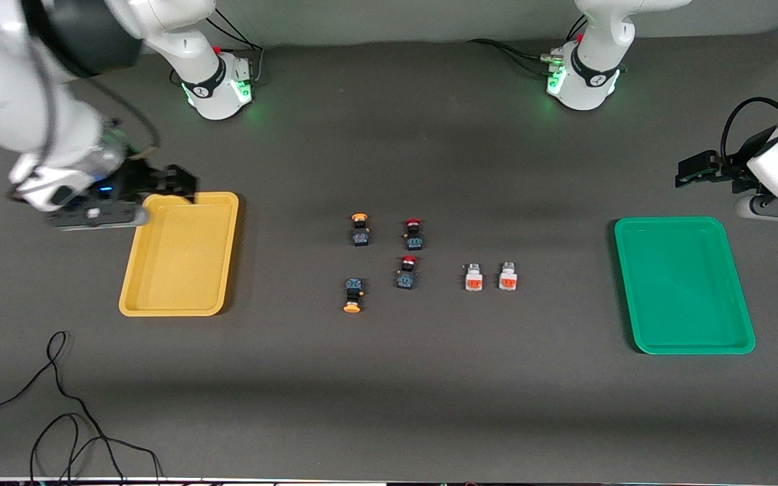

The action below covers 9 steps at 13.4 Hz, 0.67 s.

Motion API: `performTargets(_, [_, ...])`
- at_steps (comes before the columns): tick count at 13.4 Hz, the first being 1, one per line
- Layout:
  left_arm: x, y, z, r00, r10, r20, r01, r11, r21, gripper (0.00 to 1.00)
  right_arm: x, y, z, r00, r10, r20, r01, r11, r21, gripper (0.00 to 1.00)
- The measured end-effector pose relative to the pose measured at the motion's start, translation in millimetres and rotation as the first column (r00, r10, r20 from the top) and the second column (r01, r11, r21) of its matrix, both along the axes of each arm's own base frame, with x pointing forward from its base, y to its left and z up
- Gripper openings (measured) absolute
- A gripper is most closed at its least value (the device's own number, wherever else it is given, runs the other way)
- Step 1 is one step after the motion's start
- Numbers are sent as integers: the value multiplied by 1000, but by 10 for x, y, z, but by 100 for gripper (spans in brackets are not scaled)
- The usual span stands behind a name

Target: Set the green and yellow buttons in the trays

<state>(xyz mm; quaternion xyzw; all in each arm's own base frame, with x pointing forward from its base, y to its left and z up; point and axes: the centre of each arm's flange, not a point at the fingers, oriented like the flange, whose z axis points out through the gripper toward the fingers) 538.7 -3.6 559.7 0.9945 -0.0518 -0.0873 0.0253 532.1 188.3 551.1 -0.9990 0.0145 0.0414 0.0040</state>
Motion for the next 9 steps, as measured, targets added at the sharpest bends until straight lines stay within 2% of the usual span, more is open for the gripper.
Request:
performTargets(5, [-2, 7, 1, 1000, 1, -2, -1, 1000, 1, 100, -426, 1383, -324, 996, -82, 39, 82, 997, 7, 100])
performTargets(9, [1, -16, 18, 1000, 8, 1, -8, 1000, 3, 100, -871, 2260, -673, 996, -77, 46, 77, 997, 9, 100])
